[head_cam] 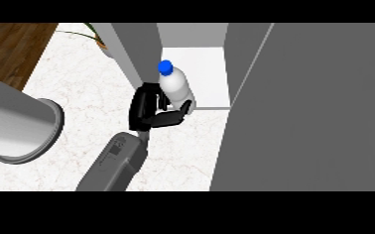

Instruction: Pick up the bottled water, place it into the cabinet and close the cabinet

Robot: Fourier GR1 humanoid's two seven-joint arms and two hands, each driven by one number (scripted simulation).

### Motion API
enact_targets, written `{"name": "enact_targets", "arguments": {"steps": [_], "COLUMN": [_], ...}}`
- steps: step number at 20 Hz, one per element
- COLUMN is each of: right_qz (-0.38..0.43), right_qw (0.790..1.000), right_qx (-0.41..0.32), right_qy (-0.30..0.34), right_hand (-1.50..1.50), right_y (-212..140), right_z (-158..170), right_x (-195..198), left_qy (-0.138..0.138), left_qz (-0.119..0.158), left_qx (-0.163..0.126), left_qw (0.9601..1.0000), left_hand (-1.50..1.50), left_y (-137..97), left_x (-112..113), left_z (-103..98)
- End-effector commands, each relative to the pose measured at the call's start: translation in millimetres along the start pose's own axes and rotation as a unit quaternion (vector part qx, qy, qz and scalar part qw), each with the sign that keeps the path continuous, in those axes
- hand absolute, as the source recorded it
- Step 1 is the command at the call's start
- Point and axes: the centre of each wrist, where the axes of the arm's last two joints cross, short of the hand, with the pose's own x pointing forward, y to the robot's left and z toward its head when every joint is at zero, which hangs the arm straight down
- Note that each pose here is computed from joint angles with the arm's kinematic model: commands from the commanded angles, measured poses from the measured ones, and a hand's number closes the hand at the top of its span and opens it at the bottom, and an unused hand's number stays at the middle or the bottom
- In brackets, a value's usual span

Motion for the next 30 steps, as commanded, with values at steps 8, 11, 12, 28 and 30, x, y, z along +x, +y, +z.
{"name": "enact_targets", "arguments": {"steps": [8,11,12,28,30], "right_qz": [-0.001,0.006,0.002,-0.007,-0.003], "right_qw": [1.000,1.000,1.000,1.000,1.000], "right_qx": [-0.003,0.000,-0.008,-0.001,0.011], "right_qy": [-0.023,-0.016,-0.020,-0.021,-0.014], "right_hand": [-1.50,-1.50,-1.50,-1.50,-1.50], "right_y": [-4.8,-1.2,-1.9,-13.3,-16.2], "right_z": [12.5,19.5,16.1,13.7,14.4], "right_x": [26.8,22.5,23.6,16.0,12.2], "left_qy": [-0.003,0.022,0.026,0.027,0.019], "left_qz": [-0.040,-0.038,-0.038,-0.150,-0.163], "left_qx": [-0.002,0.027,0.031,0.115,0.124], "left_qw": [0.9992,0.9987,0.9985,0.9816,0.9786], "left_hand": [1.50,1.50,1.50,1.50,1.50], "left_y": [-54.7,-50.2,-56.1,-29.8,-21.2], "left_x": [31.7,40.4,38.0,8.2,3.9], "left_z": [-53.3,-71.6,-73.5,-91.4,-92.2]}}
